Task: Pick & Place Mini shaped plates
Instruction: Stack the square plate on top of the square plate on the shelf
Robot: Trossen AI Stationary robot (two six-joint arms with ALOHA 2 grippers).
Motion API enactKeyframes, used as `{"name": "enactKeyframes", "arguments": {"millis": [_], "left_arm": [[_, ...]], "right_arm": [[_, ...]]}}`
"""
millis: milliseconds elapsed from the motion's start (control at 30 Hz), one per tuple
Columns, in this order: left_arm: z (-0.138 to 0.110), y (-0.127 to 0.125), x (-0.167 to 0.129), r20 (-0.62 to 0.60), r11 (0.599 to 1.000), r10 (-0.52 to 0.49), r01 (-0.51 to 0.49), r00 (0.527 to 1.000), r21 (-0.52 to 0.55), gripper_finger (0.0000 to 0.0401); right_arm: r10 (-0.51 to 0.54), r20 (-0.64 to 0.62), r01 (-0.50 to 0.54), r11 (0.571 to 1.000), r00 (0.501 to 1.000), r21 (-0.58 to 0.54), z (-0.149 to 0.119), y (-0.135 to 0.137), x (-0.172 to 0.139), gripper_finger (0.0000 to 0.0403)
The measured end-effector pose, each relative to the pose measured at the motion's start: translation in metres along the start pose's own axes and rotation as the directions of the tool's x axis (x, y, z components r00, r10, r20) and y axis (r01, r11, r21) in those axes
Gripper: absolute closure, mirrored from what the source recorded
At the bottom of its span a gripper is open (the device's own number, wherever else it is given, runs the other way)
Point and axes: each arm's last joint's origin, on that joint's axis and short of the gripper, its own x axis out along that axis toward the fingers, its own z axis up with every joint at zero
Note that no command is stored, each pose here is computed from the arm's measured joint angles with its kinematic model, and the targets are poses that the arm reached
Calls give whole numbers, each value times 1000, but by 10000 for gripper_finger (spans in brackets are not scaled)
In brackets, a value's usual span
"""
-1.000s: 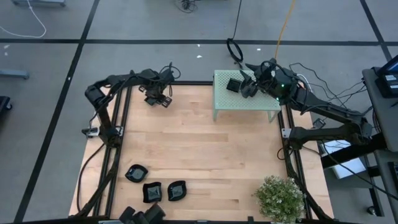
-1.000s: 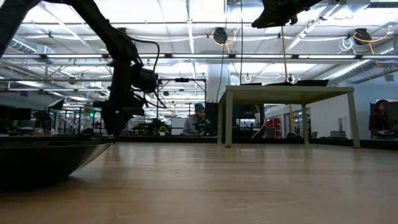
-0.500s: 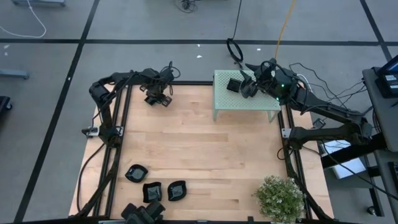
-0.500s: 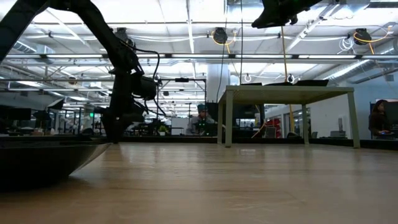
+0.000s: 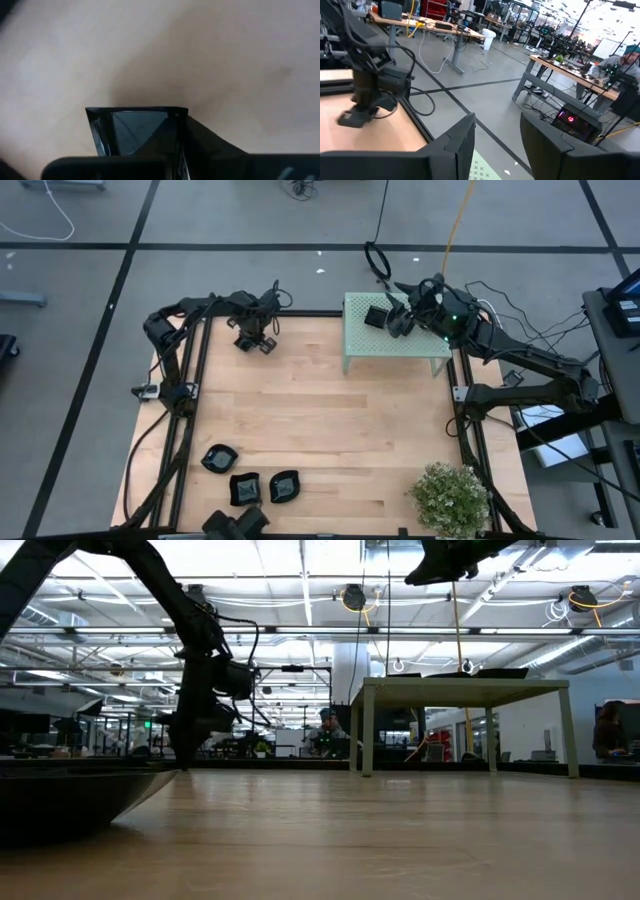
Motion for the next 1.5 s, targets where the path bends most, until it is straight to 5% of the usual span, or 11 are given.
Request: {"name": "enactKeyframes", "arguments": {"millis": [267,433,667,933,1000,1133,1300,1500], "left_arm": [[-20,-41,-56,189,985,-67,35,980,166,394],[-46,-89,-91,327,925,-153,18,933,380,383],[-80,-171,-114,489,689,-350,-134,799,712,388],[-94,-247,-106,632,425,-506,-468,587,775,392],[-94,-260,-103,643,409,-544,-499,539,764,396],[-97,-279,-87,616,409,-591,-464,522,786,383],[-117,-308,-65,560,421,-641,-369,526,829,393],[-147,-335,-33,595,475,-578,-363,558,802,381]], "right_arm": [[2,-9,-3,997,1000,-78,-1,0,0,259],[4,-17,-6,993,1000,-118,-2,0,0,259],[7,-20,-10,992,1000,-127,-2,1,0,259],[186,5,-186,977,982,108,-4,8,3,259],[244,21,-244,957,970,158,-3,10,3,259],[324,24,-321,921,946,222,-4,23,-1,259],[442,3,-427,865,897,265,-14,53,-11,259],[546,-56,-507,807,836,304,-35,88,-27,259]]}}
